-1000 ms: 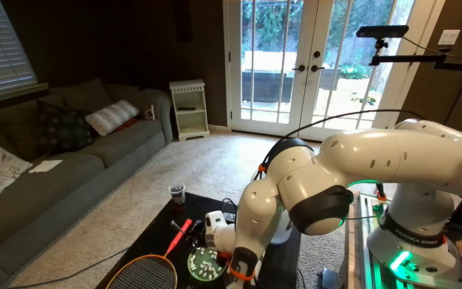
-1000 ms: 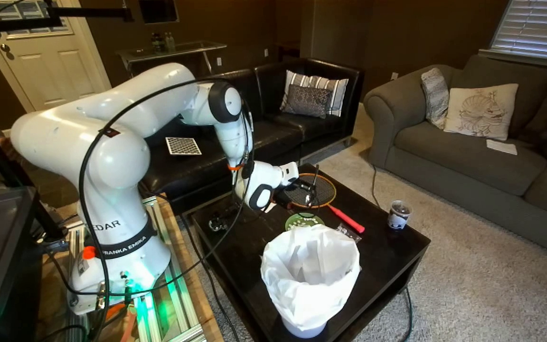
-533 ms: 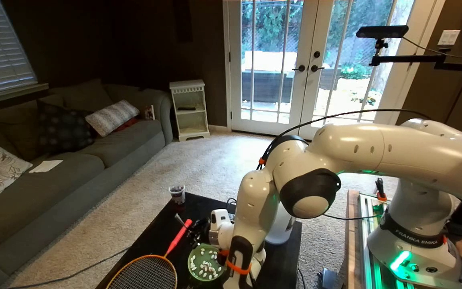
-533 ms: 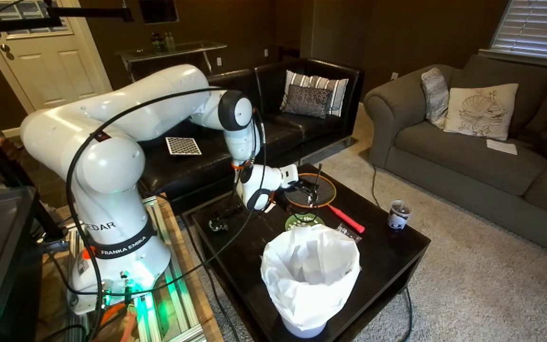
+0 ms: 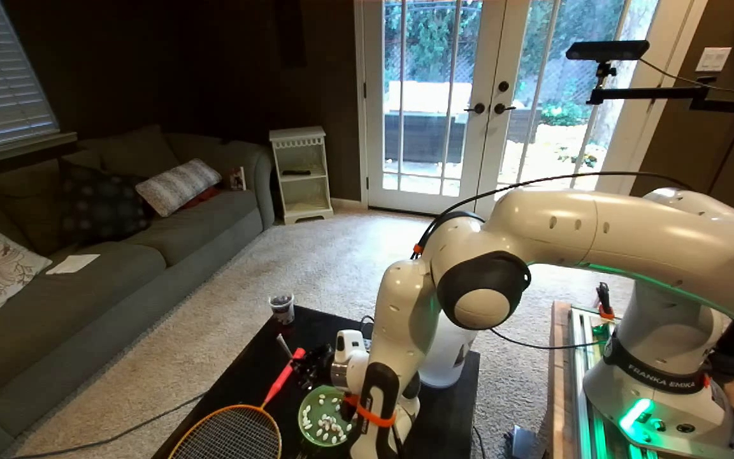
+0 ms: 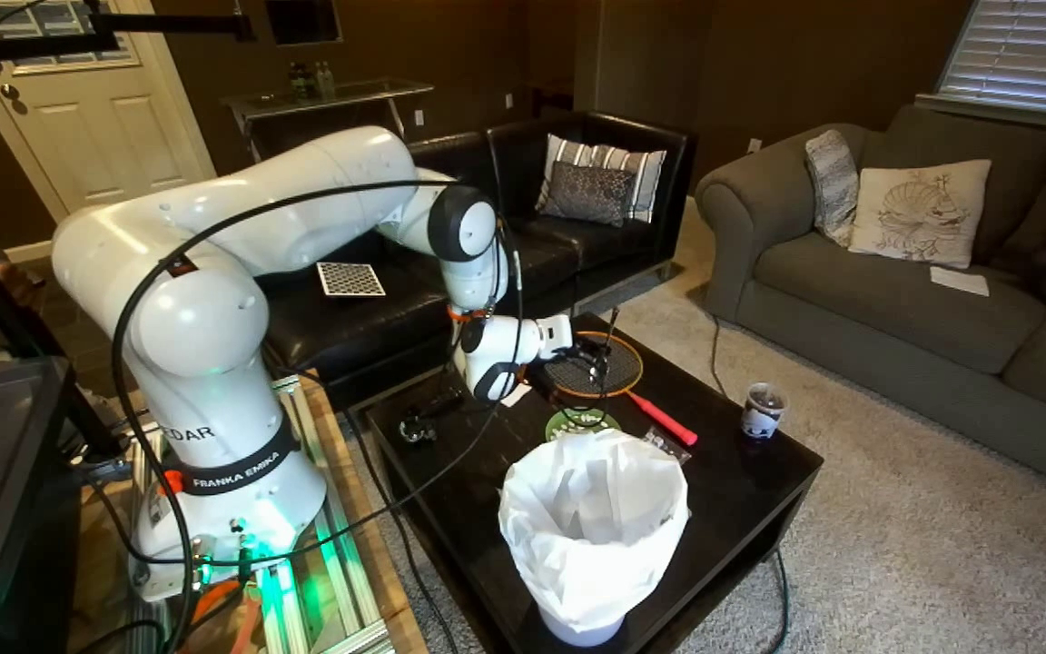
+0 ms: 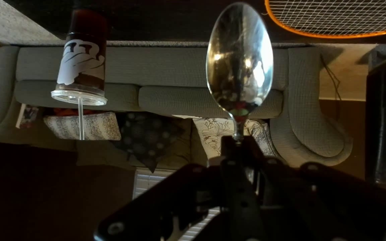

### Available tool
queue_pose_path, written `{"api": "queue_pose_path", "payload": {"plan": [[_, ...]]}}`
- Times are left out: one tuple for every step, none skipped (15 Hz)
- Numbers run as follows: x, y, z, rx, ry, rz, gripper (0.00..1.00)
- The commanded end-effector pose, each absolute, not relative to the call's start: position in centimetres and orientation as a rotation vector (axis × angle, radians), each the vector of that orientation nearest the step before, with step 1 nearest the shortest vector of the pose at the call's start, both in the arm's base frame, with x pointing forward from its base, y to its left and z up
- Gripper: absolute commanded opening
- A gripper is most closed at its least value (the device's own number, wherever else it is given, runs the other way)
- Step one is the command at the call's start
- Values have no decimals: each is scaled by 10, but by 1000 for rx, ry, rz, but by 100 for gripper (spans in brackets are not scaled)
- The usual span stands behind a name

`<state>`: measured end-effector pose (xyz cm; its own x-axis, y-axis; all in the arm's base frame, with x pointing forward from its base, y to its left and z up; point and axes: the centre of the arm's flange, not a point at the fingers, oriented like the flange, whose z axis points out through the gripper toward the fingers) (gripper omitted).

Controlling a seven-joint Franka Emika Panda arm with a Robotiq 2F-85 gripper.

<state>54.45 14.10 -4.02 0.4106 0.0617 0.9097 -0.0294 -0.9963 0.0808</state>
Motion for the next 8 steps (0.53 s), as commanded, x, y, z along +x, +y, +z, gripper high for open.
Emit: {"api": "queue_pose_path", "payload": {"plan": [[544, 140, -34, 2571, 15, 1761, 2], [544, 139, -33, 2575, 16, 1776, 2], [544, 139, -33, 2580, 19, 1786, 2], [545, 139, -33, 2585, 19, 1797, 2], [546, 138, -33, 2591, 16, 1802, 2], [547, 138, -33, 2595, 16, 1805, 2], [547, 138, -33, 2605, 13, 1788, 2], [548, 142, -31, 2628, 32, 1749, 2]]}}
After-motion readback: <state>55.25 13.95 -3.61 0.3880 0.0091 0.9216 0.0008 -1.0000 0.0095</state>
